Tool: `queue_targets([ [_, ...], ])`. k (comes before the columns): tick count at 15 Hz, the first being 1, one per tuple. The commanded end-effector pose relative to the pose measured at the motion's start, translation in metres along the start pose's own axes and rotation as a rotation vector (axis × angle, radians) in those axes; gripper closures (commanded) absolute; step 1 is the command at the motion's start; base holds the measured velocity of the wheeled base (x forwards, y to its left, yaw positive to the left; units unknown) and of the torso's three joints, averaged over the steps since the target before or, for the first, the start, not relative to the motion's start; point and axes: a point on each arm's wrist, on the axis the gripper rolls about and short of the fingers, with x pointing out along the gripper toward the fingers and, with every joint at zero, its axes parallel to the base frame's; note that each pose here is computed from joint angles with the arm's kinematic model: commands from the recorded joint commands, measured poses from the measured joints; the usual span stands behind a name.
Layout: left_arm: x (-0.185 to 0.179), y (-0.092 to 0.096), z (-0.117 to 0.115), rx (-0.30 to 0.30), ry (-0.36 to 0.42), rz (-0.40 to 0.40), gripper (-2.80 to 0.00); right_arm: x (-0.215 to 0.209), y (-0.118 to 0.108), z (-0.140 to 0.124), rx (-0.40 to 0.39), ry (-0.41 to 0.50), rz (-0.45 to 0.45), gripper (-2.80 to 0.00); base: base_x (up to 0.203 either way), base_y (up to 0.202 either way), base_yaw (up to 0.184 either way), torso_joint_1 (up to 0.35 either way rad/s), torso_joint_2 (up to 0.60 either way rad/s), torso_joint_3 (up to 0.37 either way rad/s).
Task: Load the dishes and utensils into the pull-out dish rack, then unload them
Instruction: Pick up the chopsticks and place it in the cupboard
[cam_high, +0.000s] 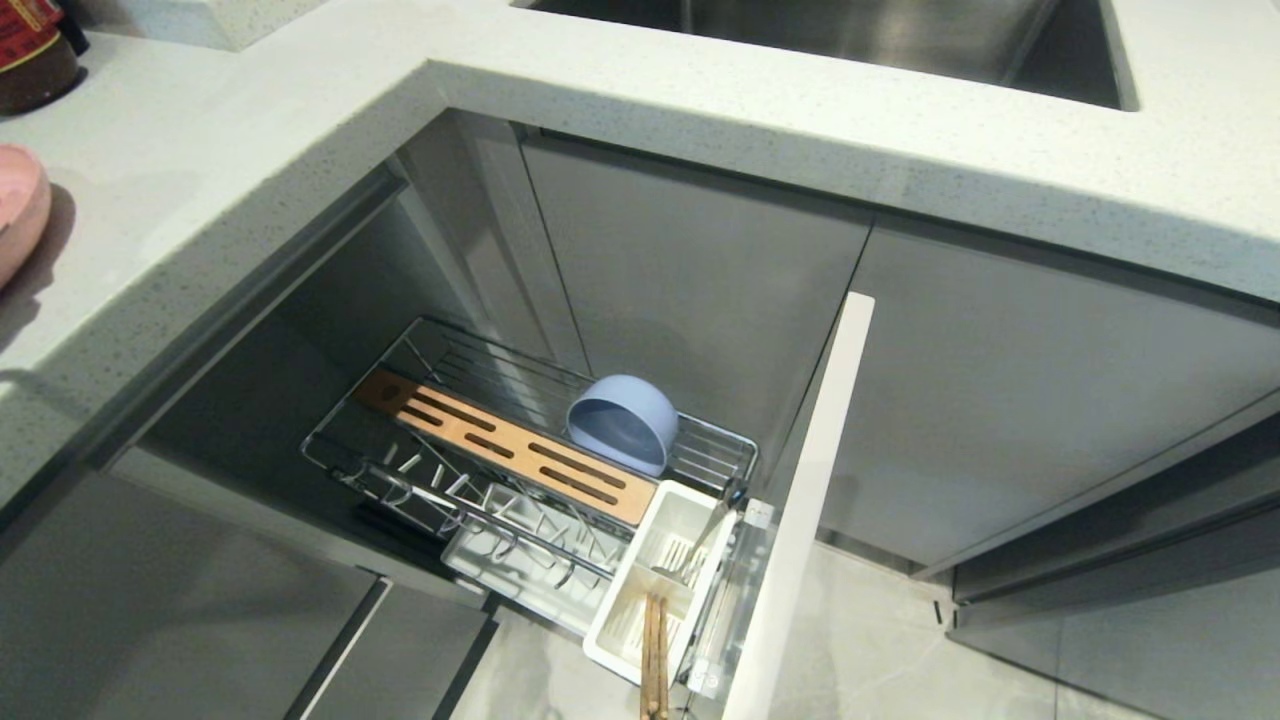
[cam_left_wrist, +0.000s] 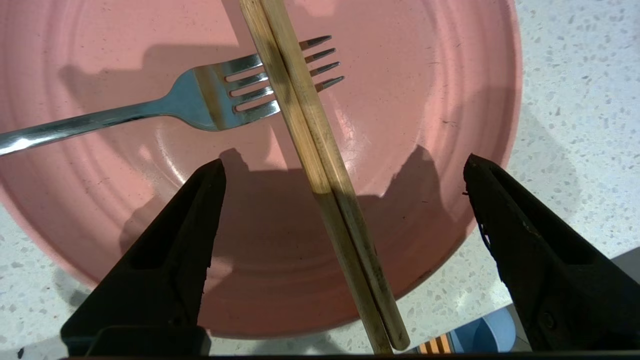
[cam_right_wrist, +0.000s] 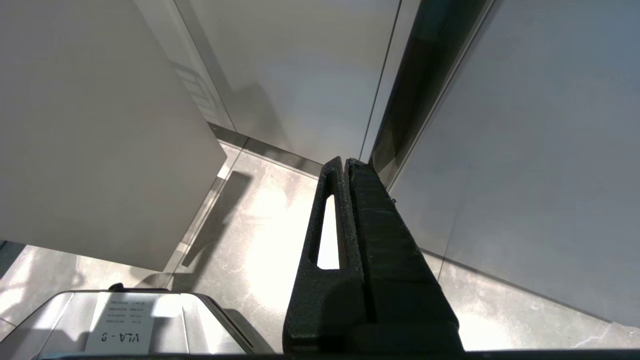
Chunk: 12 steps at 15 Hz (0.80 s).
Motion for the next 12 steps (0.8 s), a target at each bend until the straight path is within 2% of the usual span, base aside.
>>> queue_targets([
  [1,0.0048,-0.0009,-0.0016,0.003,0.013,0.015,-2.80,0.0000,0.0000,0.0000,0.000,0.000,-0.001,0.00,0.000,0.000,0.000,0.000,0.00,0.000],
  [8,0.0072,-0.0009,-0.0029,0.005,0.020,0.022,-2.80,0.0000,0.0000,0.0000,0.000,0.000,0.001,0.00,0.000,0.000,0.000,0.000,0.00,0.000],
  [9,0.0077,-0.0008,-0.0032,0.006,0.022,0.024,0.00,0.0000,0.0000,0.0000,0.000,0.000,0.000,0.00,0.000,0.000,0.000,0.000,0.00,0.000],
  [12,0.0080,-0.0007,-0.0033,0.006,0.018,0.029,0.00,0.0000,0.0000,0.0000,0.000,0.000,-0.001,0.00,0.000,0.000,0.000,0.000,0.00,0.000],
])
